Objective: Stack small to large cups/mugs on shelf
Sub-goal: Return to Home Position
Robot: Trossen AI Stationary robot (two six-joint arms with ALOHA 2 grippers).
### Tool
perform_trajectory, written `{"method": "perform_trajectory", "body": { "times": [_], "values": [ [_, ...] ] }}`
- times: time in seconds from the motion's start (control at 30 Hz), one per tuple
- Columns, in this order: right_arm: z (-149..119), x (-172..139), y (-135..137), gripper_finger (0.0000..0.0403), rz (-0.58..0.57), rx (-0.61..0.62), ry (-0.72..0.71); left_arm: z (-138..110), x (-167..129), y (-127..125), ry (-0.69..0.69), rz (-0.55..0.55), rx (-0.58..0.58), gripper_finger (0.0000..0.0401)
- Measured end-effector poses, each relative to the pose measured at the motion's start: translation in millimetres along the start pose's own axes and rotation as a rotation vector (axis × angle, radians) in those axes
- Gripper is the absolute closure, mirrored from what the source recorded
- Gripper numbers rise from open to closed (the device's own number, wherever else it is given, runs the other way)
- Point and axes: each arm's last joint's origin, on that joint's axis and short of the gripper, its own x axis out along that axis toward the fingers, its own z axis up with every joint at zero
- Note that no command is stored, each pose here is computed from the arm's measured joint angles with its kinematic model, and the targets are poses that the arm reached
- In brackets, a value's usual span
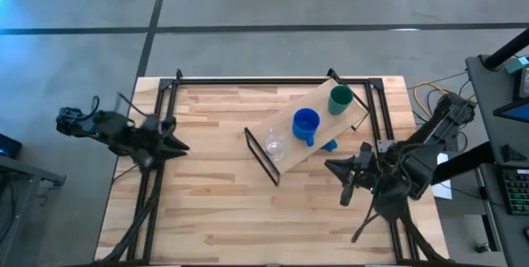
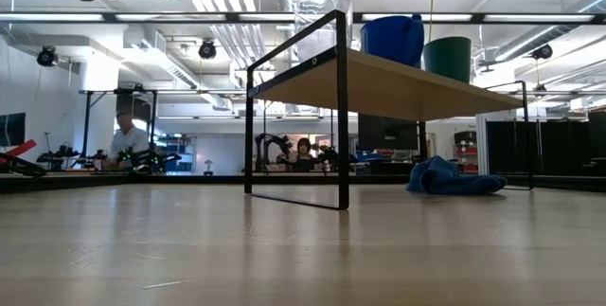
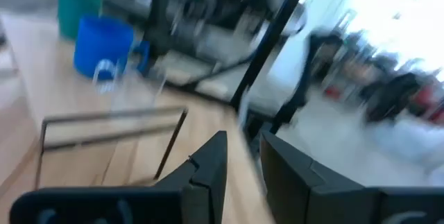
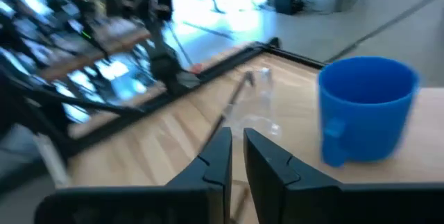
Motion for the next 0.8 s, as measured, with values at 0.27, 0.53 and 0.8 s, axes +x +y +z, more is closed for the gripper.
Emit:
{"method": "perform_trajectory", "body": {
  "times": [0.27,0.53,0.8],
  "values": [
    [-18,13,-27,0.0369,0.281,0.161,-0.205,-24,-24,15,-0.147,-0.077,-0.02,0.0328],
    [-28,56,-68,0.0369,0.565,0.16,-0.535,-35,-31,21,-0.178,-0.09,0.045,0.0328],
    [-48,81,-91,0.0369,0.576,0.106,-0.463,-41,-26,24,-0.167,-0.075,0.164,0.0328]
  ]
}}
